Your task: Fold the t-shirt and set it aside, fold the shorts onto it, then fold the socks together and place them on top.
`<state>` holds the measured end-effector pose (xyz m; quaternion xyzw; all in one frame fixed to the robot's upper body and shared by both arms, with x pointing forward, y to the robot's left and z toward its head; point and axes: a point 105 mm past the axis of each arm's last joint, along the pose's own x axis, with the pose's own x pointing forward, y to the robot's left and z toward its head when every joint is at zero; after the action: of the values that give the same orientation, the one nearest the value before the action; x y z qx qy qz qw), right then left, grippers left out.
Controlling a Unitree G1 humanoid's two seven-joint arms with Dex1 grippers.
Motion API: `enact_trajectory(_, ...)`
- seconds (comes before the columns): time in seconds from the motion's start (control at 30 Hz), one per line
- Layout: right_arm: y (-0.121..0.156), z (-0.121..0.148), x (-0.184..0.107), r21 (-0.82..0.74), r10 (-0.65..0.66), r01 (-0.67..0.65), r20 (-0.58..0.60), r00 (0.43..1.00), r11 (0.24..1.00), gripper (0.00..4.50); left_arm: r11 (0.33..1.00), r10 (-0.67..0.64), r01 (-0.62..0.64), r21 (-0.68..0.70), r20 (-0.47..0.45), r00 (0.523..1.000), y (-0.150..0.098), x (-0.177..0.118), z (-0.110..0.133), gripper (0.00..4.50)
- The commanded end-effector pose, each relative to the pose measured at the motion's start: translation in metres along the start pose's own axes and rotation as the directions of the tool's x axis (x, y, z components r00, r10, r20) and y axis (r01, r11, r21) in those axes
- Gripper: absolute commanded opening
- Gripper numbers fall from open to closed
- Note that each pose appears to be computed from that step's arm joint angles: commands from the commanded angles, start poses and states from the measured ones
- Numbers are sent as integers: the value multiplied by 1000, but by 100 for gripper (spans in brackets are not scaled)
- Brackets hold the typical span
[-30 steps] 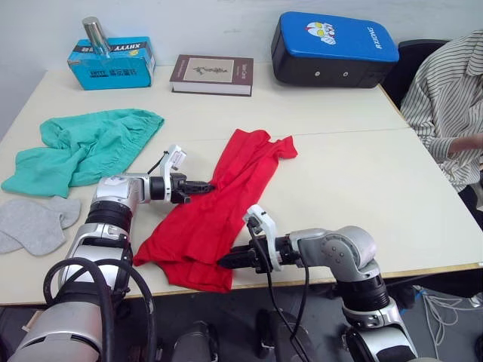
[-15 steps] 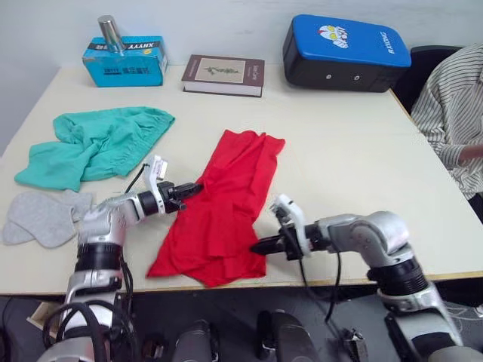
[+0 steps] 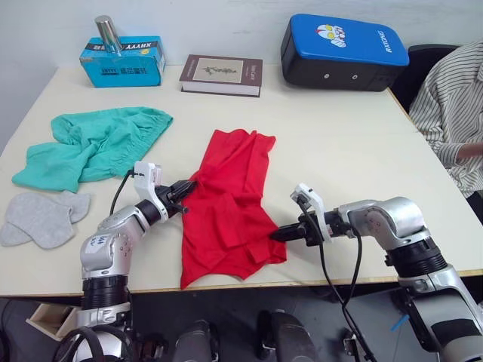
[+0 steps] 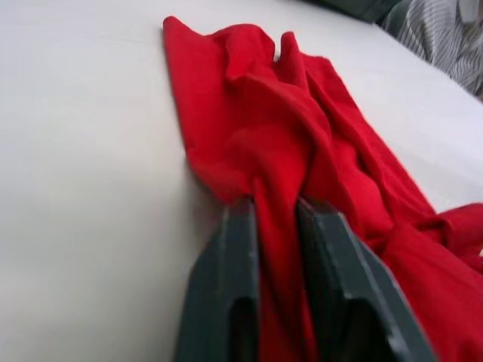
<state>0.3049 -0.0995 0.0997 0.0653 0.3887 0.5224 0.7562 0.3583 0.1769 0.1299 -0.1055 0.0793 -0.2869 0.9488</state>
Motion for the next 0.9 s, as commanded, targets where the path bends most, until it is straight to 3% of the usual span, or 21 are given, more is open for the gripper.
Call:
enact_trajectory(0.03,7,4,-1,-50,24,-23,33,999,998,70,994,7,-1,106,-50,999,8,-15,0,187)
enact_trajectory(0.13,1,6,-15,-159,-24,33,60,998,987,172,981,23,2,196,-125,992,18,-35,-3,283)
enact_trajectory(0.2,0,5,-36,-369,-19,47,78,997,928,242,936,52,25,351,-210,976,27,-59,-8,350)
enact_trajectory(0.23,1,6,-46,-494,-5,53,97,995,868,277,912,49,50,408,-229,972,29,-70,-8,382)
enact_trajectory(0.3,-4,3,-61,-733,-26,87,94,995,675,342,850,18,118,513,-253,967,28,-89,-5,443)
enact_trajectory(0.37,-9,4,-69,-879,-41,131,126,991,458,414,762,-30,214,611,-297,955,23,-103,-8,450)
enact_trajectory(0.4,-14,5,-71,-907,-54,148,138,989,395,449,719,-51,256,647,-318,947,20,-108,-11,450)
enact_trajectory(0.43,-17,2,-73,-926,-55,144,133,990,349,449,664,-73,313,679,-357,931,18,-115,-16,450)
enact_trajectory(0.47,-21,0,-74,-957,-56,144,134,989,253,449,556,-114,396,731,-404,908,10,-119,-21,450)
enact_trajectory(0.57,-21,-4,-64,-991,-20,133,132,991,35,449,324,-178,493,807,-460,870,-2,-118,-30,450)
enact_trajectory(0.63,-19,-7,-54,-992,16,115,115,993,-43,449,229,-214,502,834,-460,862,-6,-112,-35,450)
enact_trajectory(0.73,-9,-11,-36,-985,87,98,87,992,-140,449,129,-269,508,852,-463,845,-15,-99,-41,450)
enact_trajectory(0.9,8,-20,-7,-976,191,58,17,981,-211,449,59,-369,562,825,-505,780,-30,-82,-59,450)
